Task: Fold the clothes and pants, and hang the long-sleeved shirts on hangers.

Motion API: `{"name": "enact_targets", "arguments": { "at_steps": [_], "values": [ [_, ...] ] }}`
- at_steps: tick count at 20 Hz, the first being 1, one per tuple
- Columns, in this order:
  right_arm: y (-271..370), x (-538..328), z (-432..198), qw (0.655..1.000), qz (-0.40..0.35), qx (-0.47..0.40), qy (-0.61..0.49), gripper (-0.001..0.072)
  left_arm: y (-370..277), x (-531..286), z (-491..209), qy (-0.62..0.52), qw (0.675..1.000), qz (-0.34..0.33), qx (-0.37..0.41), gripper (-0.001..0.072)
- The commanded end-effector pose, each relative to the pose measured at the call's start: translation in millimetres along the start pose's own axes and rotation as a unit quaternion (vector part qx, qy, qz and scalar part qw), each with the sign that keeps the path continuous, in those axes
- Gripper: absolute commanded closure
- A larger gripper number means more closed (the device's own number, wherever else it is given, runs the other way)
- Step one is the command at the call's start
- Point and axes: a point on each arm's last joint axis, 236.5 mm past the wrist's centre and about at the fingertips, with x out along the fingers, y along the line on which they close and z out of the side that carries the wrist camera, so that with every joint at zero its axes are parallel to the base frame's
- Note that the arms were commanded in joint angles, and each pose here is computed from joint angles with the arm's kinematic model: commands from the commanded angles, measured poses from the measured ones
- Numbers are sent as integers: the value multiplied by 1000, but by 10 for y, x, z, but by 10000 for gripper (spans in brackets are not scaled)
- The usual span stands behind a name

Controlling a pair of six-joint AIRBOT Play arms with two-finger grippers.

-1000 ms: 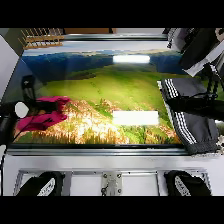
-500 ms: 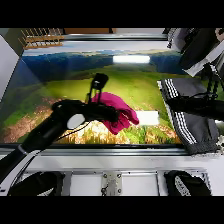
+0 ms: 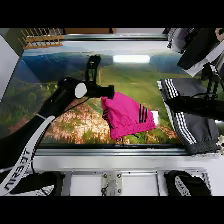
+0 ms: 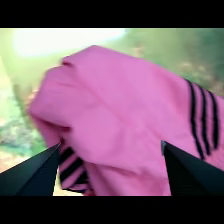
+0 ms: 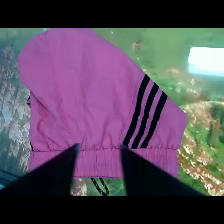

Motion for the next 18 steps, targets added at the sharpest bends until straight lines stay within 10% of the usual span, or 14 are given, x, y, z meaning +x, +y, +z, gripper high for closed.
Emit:
{"name": "enact_targets", "arguments": {
  "at_steps": [1, 9, 11, 12, 15, 18],
  "values": [
    [-52, 2, -20, 1000, -10, 5, 4, 245, 417, 415, -106, 53, 995, -29, -75, 29],
    [-915, 246, -783, 978, -128, 99, 130, 236, 431, 1200, -134, 130, 982, -87, -110, 29],
    [-1161, 416, -1020, 967, -127, 164, 150, 1, 413, 1280, -217, 162, 977, -93, -105, 30],
    [-1266, 512, -1124, 959, -119, 205, 156, 1, 405, 1310, -268, 179, 974, -95, -102, 44],
    [-1464, 873, -1299, 945, -87, 268, 165, 1, 400, 1355, -356, 208, 968, -99, -97, 701],
    [-1318, 1295, -1405, 943, -27, 275, 189, 2, 394, 1342, -287, 197, 971, -99, -96, 702]
  ]
}}
